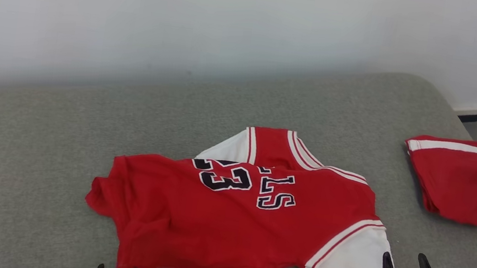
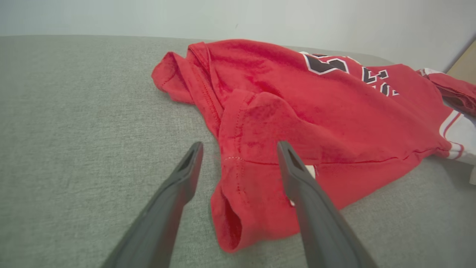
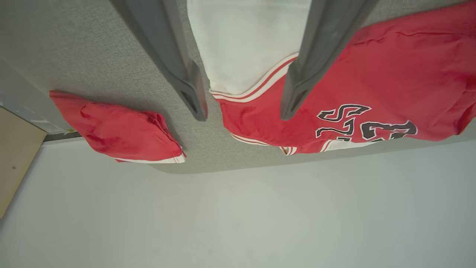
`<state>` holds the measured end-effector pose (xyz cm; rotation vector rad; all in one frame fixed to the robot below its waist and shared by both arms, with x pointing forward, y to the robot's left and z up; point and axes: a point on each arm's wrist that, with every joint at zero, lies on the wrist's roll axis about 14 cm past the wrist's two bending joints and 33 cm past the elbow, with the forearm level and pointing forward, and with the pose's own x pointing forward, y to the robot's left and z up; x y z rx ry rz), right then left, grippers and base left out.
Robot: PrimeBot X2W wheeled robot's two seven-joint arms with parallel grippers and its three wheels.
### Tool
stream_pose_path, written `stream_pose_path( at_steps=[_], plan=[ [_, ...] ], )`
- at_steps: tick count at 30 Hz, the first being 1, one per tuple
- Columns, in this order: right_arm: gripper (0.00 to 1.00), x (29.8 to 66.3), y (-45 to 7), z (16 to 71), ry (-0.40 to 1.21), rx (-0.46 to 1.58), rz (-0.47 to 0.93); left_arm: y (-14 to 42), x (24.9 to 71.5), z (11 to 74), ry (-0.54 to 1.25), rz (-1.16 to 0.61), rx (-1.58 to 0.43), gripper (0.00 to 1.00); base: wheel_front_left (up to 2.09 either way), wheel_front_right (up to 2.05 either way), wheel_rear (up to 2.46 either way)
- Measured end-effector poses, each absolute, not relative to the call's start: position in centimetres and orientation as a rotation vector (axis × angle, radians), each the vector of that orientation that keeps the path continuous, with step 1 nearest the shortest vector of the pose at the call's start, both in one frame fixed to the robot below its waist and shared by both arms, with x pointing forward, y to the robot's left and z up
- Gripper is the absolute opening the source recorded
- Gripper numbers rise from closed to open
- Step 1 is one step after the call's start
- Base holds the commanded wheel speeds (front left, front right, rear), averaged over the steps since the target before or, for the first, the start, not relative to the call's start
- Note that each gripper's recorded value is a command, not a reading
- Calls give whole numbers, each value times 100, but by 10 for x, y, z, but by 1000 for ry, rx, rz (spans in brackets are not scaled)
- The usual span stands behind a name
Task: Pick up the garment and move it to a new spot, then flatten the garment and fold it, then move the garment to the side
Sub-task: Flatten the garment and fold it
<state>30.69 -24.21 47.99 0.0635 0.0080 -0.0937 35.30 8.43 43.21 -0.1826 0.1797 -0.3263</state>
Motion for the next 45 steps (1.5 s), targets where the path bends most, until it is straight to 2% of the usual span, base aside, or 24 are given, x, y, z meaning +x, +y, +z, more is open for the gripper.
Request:
stream_pose_path(
  at_steps=[5,14,45],
  plan=[
    [100,301,-250,471,39,72,-129,70,362,418,237,-370,-178,100,0,0,0],
    [100,296,-267,434,201,82,-196,64,377,398,313,-379,-154,100,0,0,0],
    [100,316,-254,423,227,95,-159,45,353,413,359,-464,-154,100,0,0,0]
  ],
)
